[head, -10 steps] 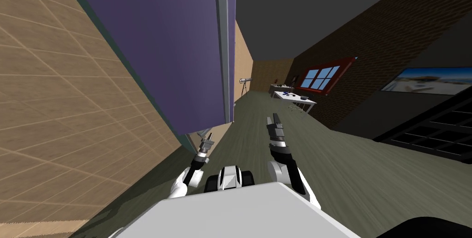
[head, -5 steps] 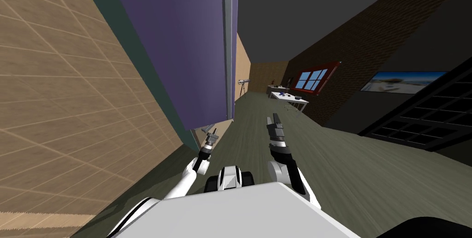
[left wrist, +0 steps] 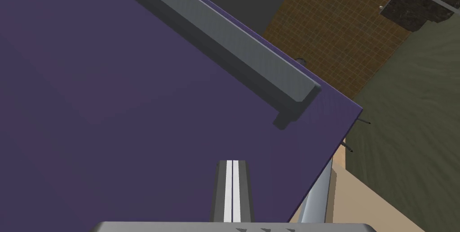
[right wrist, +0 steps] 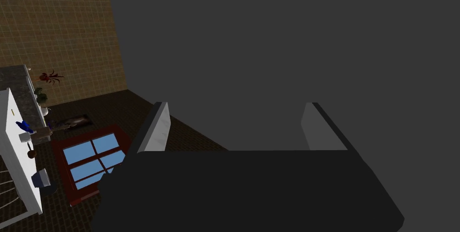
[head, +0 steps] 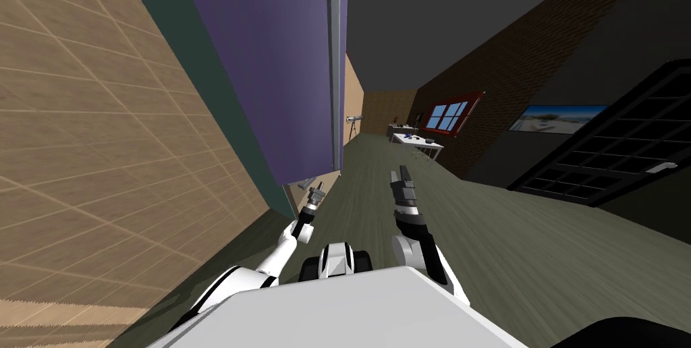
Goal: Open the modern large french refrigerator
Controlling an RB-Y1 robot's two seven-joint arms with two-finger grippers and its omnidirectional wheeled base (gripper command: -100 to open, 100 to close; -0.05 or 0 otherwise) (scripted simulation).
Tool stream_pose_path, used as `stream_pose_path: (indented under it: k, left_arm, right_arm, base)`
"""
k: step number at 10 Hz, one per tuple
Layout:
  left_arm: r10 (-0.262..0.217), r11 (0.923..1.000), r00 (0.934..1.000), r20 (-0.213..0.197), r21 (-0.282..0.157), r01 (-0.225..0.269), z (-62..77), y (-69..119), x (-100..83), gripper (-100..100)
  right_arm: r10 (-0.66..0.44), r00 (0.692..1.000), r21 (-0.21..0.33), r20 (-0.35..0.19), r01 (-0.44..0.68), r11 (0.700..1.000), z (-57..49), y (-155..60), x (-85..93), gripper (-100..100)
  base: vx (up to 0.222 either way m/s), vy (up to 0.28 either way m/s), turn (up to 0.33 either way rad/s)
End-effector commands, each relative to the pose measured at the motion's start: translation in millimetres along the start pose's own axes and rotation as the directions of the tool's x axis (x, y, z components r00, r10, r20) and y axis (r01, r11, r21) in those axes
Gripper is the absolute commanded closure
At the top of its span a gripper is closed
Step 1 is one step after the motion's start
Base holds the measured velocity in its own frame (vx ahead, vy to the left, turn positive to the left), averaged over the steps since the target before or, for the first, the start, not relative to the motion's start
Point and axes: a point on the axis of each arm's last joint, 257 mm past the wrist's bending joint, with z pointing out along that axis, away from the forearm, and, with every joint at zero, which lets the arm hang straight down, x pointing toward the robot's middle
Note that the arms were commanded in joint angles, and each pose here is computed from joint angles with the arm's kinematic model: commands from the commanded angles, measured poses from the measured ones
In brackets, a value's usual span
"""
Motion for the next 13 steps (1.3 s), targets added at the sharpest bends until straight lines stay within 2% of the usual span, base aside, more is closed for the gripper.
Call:
stream_pose_path:
  k: [1,2,3,4,6,7,8,9,11,12,13]
  left_arm:
    - [0.002,0.9999,1.0,-0.004,-0.014,-0.002,7.9,3.5,-1.0,100]
    - [-0.036,0.9991,0.9993,-0.005,-0.023,0.036,25.0,17.7,16.1,100]
    - [-0.041,0.9989,0.9991,-0.013,-0.022,0.041,30.7,18.6,20.8,100]
    - [-0.039,0.9992,0.9988,-0.029,-0.002,0.039,35.9,11.3,25.8,100]
    - [-0.034,0.9994,0.9982,-0.049,-0.005,0.033,50.8,9.0,31.6,100]
    - [-0.033,0.9989,0.9987,-0.038,-0.034,0.032,52.2,17.5,28.0,100]
    - [-0.034,0.9992,0.9986,-0.041,-0.02,0.033,50.1,14.5,29.1,100]
    - [0.004,0.9997,0.9995,-0.031,-0.023,-0.005,47.0,3.7,11.5,-100]
    - [0.004,0.9997,0.9995,-0.031,-0.023,-0.005,47.0,3.7,11.5,-100]
    - [0.055,0.9982,0.9984,-0.015,-0.024,-0.055,42.6,-12.9,-11.7,-100]
    - [0.055,0.9982,0.9984,-0.015,-0.024,-0.055,42.6,-12.9,-11.7,-100]
  right_arm:
    - [0.0,1.0,0.0,0.0,0.0,1.0,0.0,0,0.0,0]
    - [0.0,1.0,0.0,0.0,0.0,1.0,-0.1,0,0.0,0]
    - [0.0,1.0,0.0,0.0,0.0,1.0,0.1,0,0.1,0]
    - [0.0,1.0,0.0,0.0,0.0,1.0,0.1,0,0.0,0]
    - [0.0,1.0,0.0,0.0,0.0,1.0,0.0,0,0.0,0]
    - [0.0,1.0,0.0,0.0,0.0,1.0,0.0,0,0.0,0]
    - [0.0,1.0,0.0,0.0,0.0,1.0,0.0,0,0.0,0]
    - [0.0,1.0,0.0,0.0,0.0,1.0,-0.1,0,0.0,0]
    - [0.0,1.0,0.0,0.0,0.0,1.0,-0.1,0,0.0,0]
    - [0.0,1.0,0.0,0.0,0.0,1.0,0.0,0,0.0,0]
    - [0.0,1.0,0.0,0.0,0.0,1.0,-0.1,0,0.0,0]
  base:
    - [0.026,-0.008,-0.002]
    - [-0.125,0.068,-0.213]
    - [-0.224,0.101,-0.16]
    - [-0.179,0.061,0.013]
    - [-0.061,0.016,0.021]
    - [0.004,-0.007,-0.006]
    - [0.0,0.0,0.0]
    - [0.012,-0.016,0.007]
    - [0.014,-0.011,0.005]
    - [0.022,-0.024,0.016]
    - [0.026,-0.029,0.02]
